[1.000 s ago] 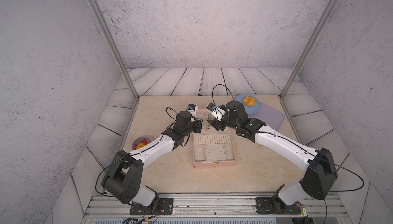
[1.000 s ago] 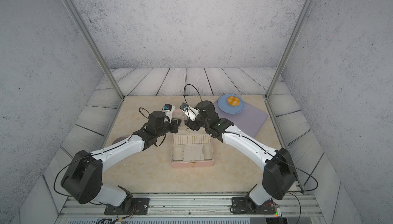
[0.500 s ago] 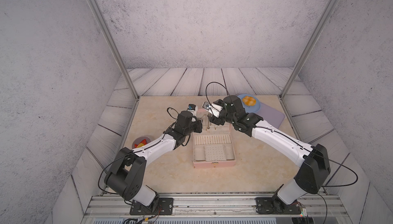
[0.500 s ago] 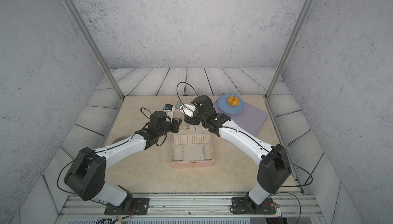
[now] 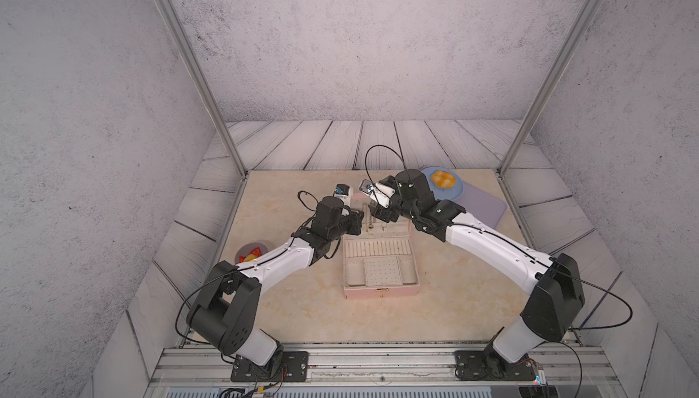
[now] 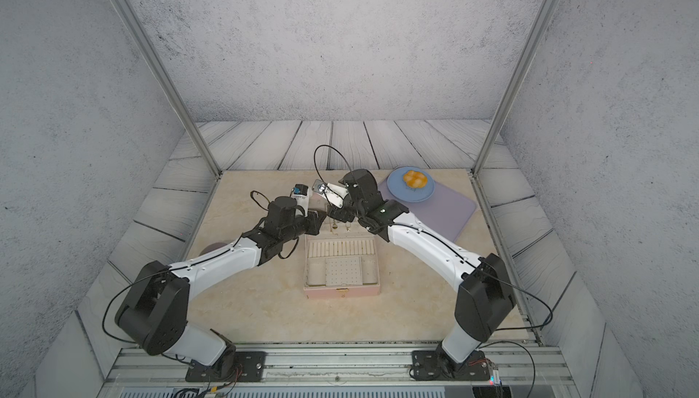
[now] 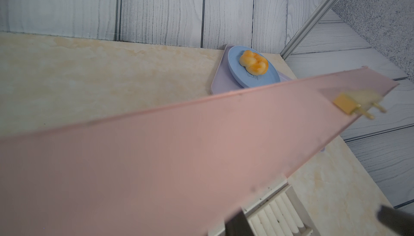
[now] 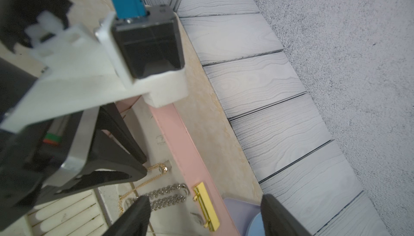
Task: Put jewelry chain into jewelry box
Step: Hang the necklace on the jewelry box clasp, then close the fastener on the jewelry box.
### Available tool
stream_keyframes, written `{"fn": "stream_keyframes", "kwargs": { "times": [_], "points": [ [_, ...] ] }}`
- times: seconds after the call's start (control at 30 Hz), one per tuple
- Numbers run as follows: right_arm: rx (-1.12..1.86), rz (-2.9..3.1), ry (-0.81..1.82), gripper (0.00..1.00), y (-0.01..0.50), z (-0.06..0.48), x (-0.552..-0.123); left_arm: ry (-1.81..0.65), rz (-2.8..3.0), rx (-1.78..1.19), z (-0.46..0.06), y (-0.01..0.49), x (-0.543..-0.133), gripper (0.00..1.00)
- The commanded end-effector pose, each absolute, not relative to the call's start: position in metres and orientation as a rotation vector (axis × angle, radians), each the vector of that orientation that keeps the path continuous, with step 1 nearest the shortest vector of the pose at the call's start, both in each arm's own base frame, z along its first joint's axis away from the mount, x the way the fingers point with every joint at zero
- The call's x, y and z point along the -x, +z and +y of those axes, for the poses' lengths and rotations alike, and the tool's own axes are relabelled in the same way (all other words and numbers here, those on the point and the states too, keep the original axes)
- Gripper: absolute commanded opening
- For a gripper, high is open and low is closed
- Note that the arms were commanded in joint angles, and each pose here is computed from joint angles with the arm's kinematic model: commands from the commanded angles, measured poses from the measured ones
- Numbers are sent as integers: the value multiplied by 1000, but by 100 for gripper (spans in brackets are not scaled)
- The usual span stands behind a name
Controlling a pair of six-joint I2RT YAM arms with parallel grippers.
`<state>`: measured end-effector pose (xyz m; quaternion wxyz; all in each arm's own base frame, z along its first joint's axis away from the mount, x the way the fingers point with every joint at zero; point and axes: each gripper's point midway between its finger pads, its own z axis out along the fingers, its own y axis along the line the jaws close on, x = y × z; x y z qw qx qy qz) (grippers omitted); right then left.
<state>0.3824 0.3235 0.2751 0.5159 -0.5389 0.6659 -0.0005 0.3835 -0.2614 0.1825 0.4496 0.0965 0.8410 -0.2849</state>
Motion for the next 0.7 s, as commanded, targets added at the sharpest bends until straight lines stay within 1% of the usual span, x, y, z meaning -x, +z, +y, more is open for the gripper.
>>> {"fn": "stream_keyframes", "kwargs": {
  "times": [0.0, 0.2, 0.47, 0.53, 0.67],
  "points": [
    [1304, 1573, -5, 81, 284, 322, -381, -705, 1996, -219, -259, 209, -390, 23],
    [1416, 1545, -35, 82, 278, 325, -379, -719, 1967, -256, -255, 223, -376, 29],
    [1562, 1533, -48, 85, 272, 332, -377, -785, 1895, -310, -247, 249, -344, 34],
    [1596, 1532, -45, 86, 270, 333, -377, -778, 1899, -306, -241, 251, -336, 35],
    [1675, 1520, -15, 90, 264, 340, -374, -756, 1939, -260, -220, 236, -321, 39]
  ]
}}
